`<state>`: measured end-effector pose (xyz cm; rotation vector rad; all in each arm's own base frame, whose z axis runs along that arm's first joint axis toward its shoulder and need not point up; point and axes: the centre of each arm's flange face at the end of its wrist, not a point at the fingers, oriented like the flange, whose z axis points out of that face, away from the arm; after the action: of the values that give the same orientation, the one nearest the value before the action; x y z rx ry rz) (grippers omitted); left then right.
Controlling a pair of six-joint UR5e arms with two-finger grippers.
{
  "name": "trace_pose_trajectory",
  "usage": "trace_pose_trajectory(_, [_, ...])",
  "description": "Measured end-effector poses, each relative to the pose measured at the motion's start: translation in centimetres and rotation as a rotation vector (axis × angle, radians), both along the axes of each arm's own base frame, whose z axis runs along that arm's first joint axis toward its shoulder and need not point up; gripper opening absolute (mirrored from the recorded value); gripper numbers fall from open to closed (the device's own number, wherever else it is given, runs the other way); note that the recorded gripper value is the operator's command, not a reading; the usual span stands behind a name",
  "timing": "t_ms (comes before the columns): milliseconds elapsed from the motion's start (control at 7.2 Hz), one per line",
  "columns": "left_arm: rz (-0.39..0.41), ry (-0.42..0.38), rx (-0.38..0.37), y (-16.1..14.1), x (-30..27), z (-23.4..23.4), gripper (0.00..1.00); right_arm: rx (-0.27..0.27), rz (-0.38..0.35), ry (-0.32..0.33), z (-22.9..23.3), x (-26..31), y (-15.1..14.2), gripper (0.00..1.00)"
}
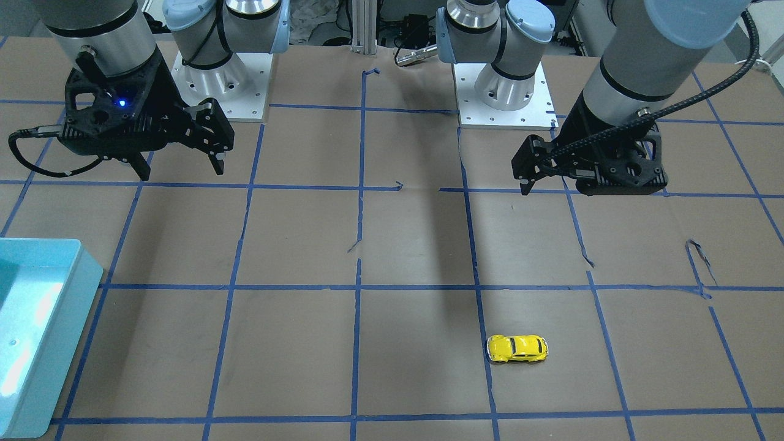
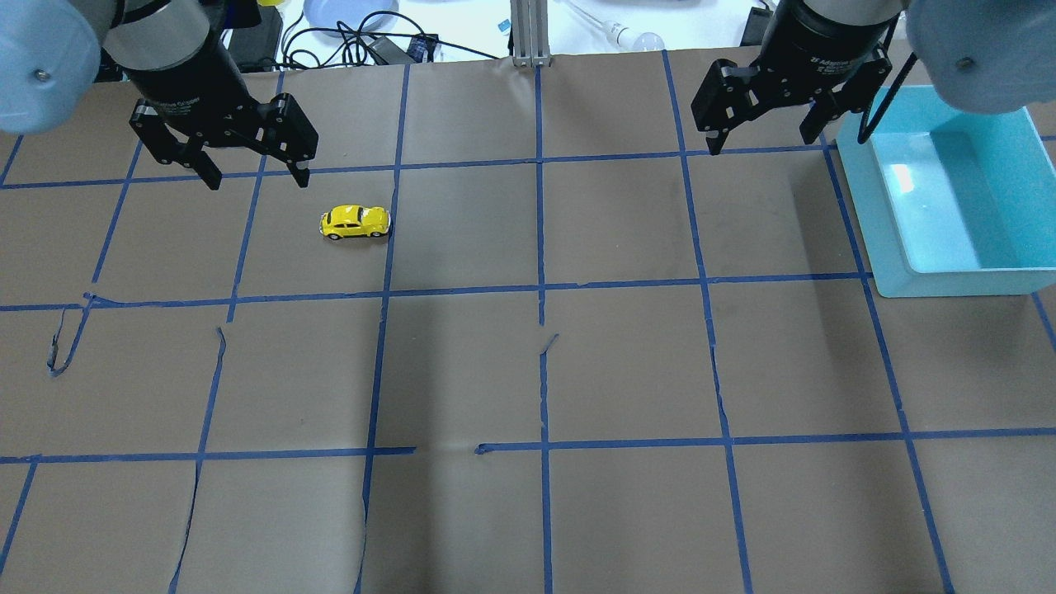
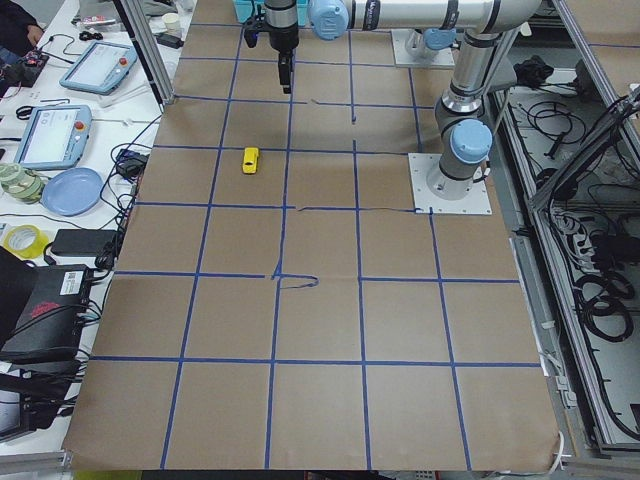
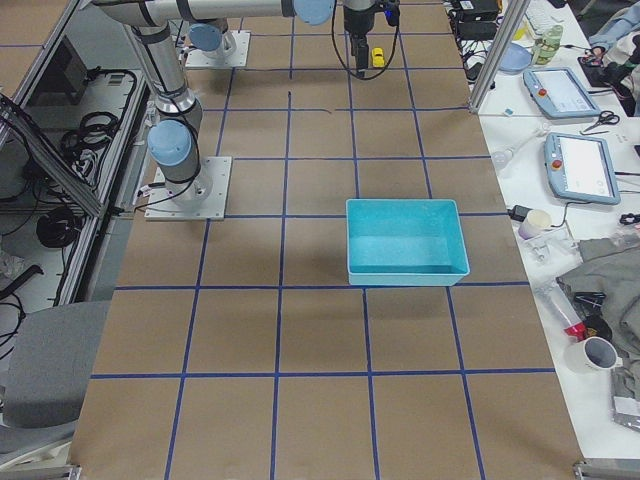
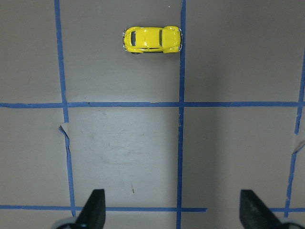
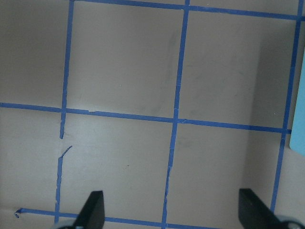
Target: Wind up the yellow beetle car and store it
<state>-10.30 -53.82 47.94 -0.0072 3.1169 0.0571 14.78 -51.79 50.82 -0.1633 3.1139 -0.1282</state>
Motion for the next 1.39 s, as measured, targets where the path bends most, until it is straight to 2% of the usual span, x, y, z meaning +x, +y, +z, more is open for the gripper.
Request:
trace_pose_trajectory(833, [0.012, 0.004, 0.011, -0.3, 0.5, -0.7, 1.00, 0.004, 0.011, 0.001, -0.2, 0.0, 0.0, 1.00])
trace_pose_trajectory(1111, [0.037, -0.001, -0.043, -1.9, 0.9, -1.6, 1.00, 0.004, 0.014, 0.001, -0.2, 0.0, 0.0, 1.00])
trace_pose_trajectory(1250, [0.133, -0.003, -0.084, -2.7, 1.0, -2.6, 1.00, 0.005, 0.014, 0.001, -0.3, 0.0, 0.0, 1.00])
trace_pose_trajectory(1389, [0.296, -0.001, -0.121, -3.1, 1.1, -3.5, 1.00, 0.004, 0.013, 0.001, -0.2, 0.0, 0.0, 1.00])
